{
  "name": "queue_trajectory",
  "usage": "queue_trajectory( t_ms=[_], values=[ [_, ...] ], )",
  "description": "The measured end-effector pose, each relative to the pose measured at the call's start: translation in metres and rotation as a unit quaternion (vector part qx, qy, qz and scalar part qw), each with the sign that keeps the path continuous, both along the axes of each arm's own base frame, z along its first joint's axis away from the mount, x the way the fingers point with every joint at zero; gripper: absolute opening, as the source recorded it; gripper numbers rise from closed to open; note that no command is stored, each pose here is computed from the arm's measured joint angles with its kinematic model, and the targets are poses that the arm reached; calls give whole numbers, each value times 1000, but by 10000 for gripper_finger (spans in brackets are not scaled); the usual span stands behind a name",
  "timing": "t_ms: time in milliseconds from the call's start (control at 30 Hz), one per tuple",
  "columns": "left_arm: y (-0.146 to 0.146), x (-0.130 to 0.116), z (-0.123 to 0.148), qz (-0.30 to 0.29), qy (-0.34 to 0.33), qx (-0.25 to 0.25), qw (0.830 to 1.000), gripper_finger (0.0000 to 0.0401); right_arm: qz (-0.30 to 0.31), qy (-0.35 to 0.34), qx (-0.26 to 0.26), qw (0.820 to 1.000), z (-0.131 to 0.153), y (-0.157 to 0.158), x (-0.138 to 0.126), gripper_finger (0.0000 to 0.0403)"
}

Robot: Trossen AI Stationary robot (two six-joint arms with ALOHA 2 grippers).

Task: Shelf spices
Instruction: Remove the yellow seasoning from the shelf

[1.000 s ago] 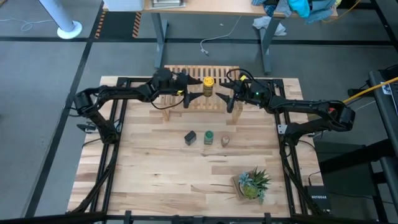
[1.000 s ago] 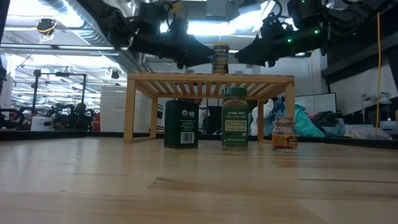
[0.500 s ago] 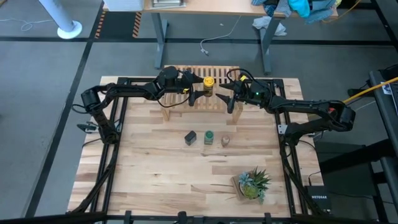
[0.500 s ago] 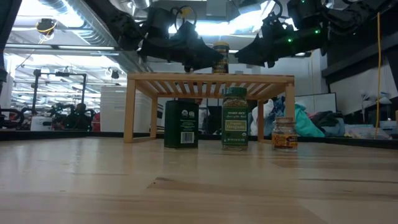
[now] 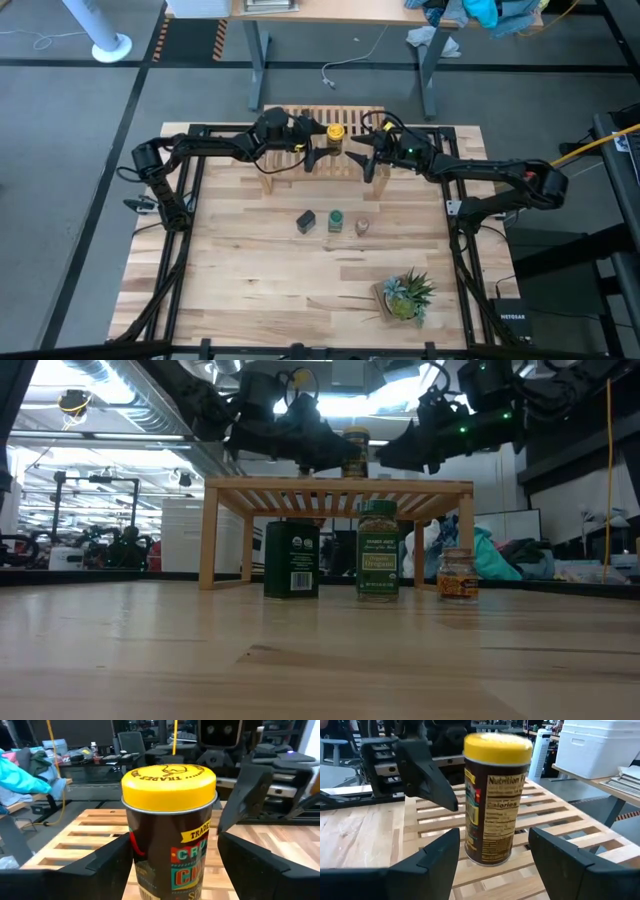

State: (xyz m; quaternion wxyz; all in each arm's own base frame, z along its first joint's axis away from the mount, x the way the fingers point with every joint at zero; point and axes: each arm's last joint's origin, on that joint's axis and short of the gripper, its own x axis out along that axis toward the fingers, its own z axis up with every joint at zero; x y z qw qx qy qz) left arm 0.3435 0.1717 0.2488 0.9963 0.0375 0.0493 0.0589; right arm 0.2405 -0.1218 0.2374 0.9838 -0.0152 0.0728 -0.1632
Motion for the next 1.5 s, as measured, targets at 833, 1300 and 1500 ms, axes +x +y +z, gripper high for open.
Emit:
queue_trajectory(
  t_ms=[833,1300,1500],
  values=[
    [-1,4,-6,-7,4,14,1000,173,-1,-10,5,1000,-2,-2,3,243],
    [-9,-18,37,26,-18,35,999,172,-2,5,13,1000,-5,-2,3,243],
    [-34,-53,64,54,62,10,997,172,-2,11,16,1000,-7,-1,3,243]
  ],
)
